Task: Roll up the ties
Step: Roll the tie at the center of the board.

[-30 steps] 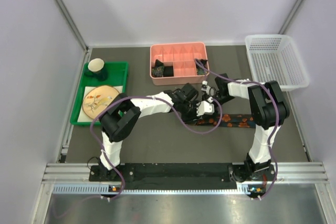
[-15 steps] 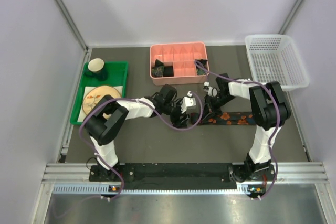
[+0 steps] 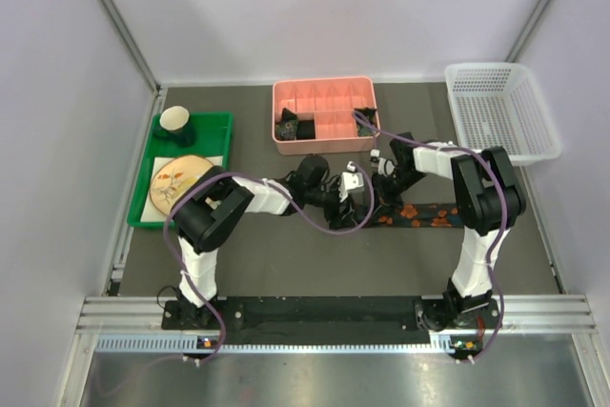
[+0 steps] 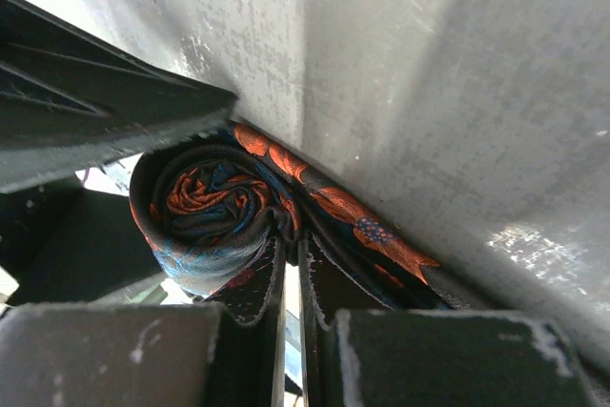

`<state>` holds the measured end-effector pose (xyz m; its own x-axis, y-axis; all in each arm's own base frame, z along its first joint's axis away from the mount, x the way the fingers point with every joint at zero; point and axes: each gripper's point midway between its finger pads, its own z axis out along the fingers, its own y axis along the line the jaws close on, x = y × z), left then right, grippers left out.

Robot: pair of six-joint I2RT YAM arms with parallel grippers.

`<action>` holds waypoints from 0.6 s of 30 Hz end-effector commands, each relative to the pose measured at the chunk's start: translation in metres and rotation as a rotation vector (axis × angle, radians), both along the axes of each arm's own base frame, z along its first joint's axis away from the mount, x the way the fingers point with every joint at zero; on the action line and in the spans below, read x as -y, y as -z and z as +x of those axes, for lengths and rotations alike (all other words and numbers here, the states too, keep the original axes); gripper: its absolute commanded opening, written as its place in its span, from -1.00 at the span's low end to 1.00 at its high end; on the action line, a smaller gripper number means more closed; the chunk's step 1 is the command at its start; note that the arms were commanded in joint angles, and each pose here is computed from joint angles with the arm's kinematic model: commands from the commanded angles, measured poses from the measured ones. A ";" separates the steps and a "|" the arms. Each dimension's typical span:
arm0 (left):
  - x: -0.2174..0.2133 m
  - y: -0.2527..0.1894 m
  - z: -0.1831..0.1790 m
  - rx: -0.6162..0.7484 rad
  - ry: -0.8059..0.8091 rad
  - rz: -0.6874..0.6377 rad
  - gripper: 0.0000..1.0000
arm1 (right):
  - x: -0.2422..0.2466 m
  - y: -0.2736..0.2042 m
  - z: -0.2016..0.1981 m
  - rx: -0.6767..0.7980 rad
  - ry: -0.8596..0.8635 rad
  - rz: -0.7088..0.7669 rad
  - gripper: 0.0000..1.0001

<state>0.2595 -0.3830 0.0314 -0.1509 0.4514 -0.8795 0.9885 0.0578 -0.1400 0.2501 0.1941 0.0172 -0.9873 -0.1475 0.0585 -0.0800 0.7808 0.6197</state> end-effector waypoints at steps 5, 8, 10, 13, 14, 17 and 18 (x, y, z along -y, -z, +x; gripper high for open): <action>0.030 -0.008 0.008 0.014 0.017 -0.094 0.31 | 0.025 0.048 0.022 0.103 -0.017 -0.207 -1.00; 0.031 -0.004 0.002 0.019 0.044 -0.089 0.14 | 0.022 0.048 0.023 0.092 -0.011 -0.190 -1.00; 0.032 -0.004 -0.004 0.016 0.057 -0.086 0.11 | 0.020 0.048 0.025 0.094 -0.007 -0.181 -1.00; 0.036 -0.004 -0.010 0.003 0.064 -0.084 0.07 | 0.013 0.048 0.026 0.096 -0.002 -0.166 -1.00; 0.037 -0.004 -0.011 -0.004 0.062 -0.083 0.03 | 0.010 0.048 0.026 0.093 0.007 -0.159 -1.00; 0.040 0.003 -0.014 -0.003 0.058 -0.049 -0.27 | 0.003 0.048 0.024 0.086 0.010 -0.138 -1.00; 0.039 0.006 -0.012 0.006 0.048 -0.028 -0.35 | 0.000 0.047 0.022 0.081 0.009 -0.126 -1.00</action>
